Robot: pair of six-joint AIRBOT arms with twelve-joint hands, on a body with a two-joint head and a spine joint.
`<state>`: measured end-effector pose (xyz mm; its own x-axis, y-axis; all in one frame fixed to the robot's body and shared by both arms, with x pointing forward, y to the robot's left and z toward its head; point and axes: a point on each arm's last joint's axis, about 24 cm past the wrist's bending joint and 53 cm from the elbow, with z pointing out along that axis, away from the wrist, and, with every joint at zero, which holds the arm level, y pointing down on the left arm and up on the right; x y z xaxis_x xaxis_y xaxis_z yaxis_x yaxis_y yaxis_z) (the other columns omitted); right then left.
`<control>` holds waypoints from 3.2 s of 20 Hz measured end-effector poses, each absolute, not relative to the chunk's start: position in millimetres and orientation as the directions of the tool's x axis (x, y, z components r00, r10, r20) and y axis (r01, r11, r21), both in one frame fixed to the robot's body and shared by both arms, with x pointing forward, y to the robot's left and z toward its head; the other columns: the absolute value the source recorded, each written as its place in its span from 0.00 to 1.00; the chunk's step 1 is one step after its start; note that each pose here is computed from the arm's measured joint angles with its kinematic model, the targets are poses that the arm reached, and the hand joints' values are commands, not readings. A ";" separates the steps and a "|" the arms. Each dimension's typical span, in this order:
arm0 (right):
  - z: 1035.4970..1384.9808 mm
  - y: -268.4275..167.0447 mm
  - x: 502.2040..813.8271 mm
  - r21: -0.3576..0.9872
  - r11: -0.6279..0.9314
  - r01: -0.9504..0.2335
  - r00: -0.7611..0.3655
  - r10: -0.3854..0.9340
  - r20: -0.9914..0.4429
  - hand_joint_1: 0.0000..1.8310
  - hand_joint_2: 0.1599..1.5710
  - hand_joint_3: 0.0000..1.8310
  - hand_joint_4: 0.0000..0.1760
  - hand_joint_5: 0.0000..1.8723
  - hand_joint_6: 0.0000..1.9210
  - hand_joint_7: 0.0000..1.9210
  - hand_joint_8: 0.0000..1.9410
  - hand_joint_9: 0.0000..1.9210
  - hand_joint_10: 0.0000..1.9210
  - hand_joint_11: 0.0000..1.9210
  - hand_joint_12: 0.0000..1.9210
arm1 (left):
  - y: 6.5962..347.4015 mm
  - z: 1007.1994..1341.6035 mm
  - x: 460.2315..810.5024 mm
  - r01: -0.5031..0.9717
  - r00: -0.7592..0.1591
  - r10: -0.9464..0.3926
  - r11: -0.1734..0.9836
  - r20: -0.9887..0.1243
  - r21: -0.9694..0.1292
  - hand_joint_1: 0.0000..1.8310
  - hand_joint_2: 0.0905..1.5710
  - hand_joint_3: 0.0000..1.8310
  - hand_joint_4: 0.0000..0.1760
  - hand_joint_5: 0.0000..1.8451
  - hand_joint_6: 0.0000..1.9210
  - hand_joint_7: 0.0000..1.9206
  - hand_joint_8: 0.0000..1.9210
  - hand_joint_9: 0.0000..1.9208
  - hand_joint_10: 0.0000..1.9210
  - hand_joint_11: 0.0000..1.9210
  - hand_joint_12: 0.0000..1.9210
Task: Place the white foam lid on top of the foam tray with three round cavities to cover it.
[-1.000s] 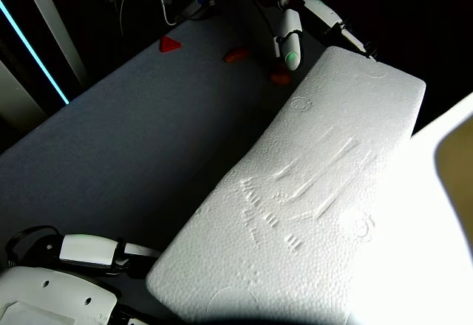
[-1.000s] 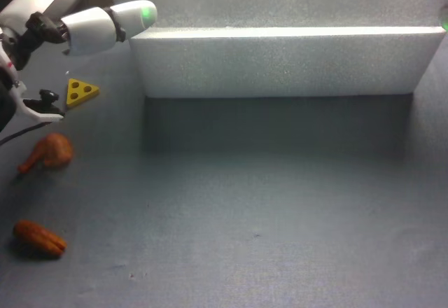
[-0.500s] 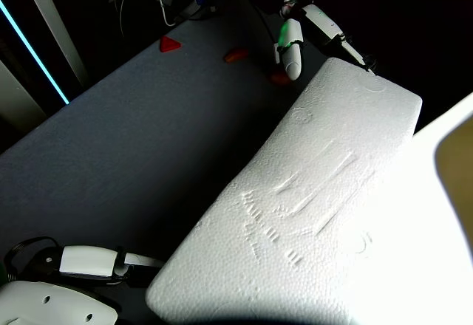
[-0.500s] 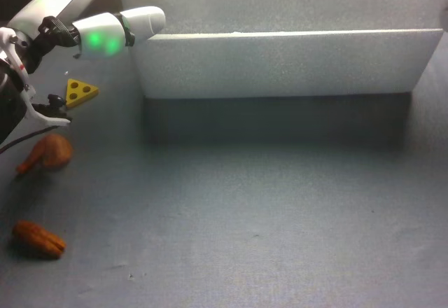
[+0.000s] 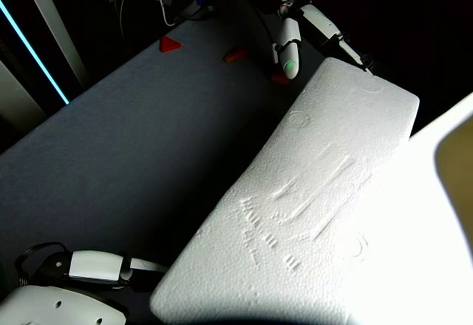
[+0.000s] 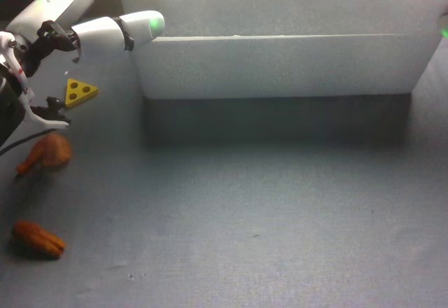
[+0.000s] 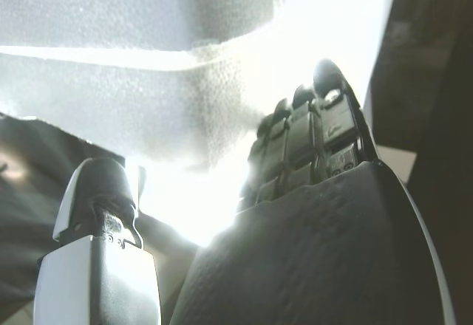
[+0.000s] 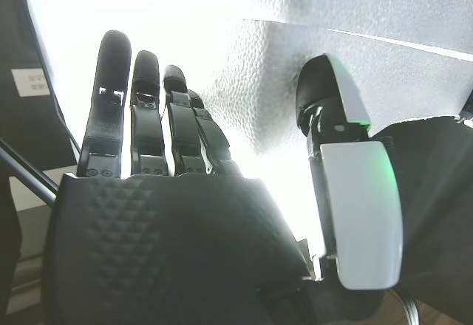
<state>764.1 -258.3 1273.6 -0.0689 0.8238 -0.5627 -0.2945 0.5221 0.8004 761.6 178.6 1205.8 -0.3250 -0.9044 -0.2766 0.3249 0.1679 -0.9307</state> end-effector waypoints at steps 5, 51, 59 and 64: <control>1272.3 -255.2 764.4 0.803 0.517 -0.295 -0.073 0.826 -0.559 0.32 0.75 0.00 0.00 0.02 0.02 0.13 0.03 0.00 0.50 0.00 0.91 | 181.9 1197.8 761.4 0.311 -0.321 -0.909 0.166 -0.267 -0.936 0.23 0.71 0.00 0.05 0.05 0.00 0.00 0.00 0.00 0.00 0.00 0.17; 1268.1 -252.8 761.4 0.814 0.501 -0.292 -0.076 0.837 -0.542 0.26 0.75 0.00 0.00 0.00 0.00 0.04 0.00 0.06 0.10 0.00 0.63 | 180.0 1188.4 766.8 0.277 -0.331 -0.909 0.165 -0.255 -0.947 0.25 0.70 0.00 0.21 0.03 0.00 0.00 0.00 0.00 0.00 0.00 0.18; 1264.2 -254.9 761.6 0.813 0.507 -0.287 -0.074 0.834 -0.547 0.29 0.72 0.00 0.00 0.00 0.00 0.03 0.00 0.08 0.05 0.00 0.64 | 183.1 1181.5 766.4 0.265 -0.327 -0.907 0.180 -0.264 -0.947 0.26 0.69 0.00 0.24 0.00 0.00 0.00 0.00 0.00 0.00 0.00 0.18; 1261.9 -255.1 760.7 0.811 0.511 -0.285 -0.075 0.831 -0.551 0.31 0.69 0.00 0.00 0.00 0.00 0.02 0.01 0.06 0.03 0.00 0.54 | 187.4 1173.2 765.0 0.250 -0.323 -0.909 0.187 -0.264 -0.950 0.26 0.69 0.00 0.10 0.00 0.00 0.00 0.00 0.00 0.00 0.00 0.22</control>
